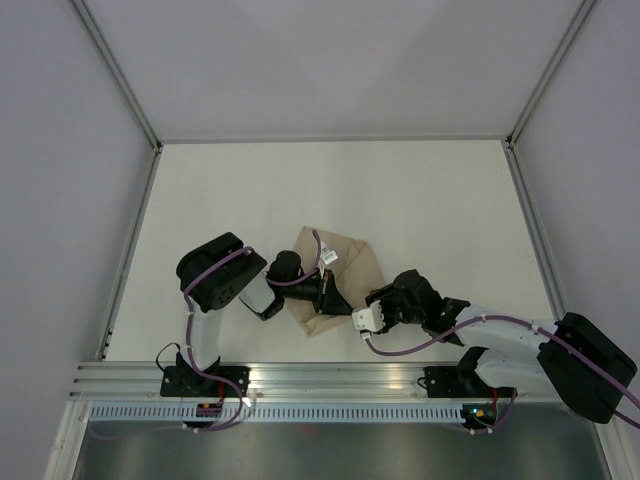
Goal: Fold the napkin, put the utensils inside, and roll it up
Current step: Roll the napkin at the center of the board.
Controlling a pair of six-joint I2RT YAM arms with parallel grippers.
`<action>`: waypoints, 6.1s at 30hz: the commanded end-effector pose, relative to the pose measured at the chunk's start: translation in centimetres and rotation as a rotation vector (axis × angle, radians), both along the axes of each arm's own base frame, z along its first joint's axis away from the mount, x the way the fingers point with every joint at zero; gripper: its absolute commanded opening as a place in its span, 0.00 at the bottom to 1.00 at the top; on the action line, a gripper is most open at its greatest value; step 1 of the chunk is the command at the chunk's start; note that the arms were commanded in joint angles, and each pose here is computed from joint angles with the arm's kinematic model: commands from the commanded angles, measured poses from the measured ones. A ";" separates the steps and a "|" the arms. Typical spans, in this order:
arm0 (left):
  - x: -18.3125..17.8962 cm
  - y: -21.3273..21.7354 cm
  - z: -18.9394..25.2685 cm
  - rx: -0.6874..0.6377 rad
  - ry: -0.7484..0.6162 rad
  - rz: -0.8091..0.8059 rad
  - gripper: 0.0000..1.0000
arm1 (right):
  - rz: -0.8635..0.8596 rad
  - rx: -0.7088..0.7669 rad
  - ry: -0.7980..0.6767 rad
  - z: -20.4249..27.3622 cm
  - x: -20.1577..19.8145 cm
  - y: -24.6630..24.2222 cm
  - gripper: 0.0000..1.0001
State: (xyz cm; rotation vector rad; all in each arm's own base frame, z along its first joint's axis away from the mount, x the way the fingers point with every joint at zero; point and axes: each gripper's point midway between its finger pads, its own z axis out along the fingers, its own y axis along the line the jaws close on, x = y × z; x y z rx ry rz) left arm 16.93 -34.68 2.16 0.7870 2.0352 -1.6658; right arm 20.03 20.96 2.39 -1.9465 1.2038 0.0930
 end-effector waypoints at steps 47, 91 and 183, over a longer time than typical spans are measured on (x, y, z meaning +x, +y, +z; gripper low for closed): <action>10.1 9.1 6.8 0.569 -0.279 0.833 0.02 | -0.098 -0.484 0.984 -3.4 -8.5 -3.2 0.19; -6.4 -2.3 7.9 0.451 -1.250 0.024 0.49 | -0.205 -0.580 1.550 -5.2 -4.3 0.1 0.23; -5.7 -1.4 0.4 0.277 -0.137 -0.287 0.02 | -0.405 0.307 0.665 11.8 8.0 -5.4 0.63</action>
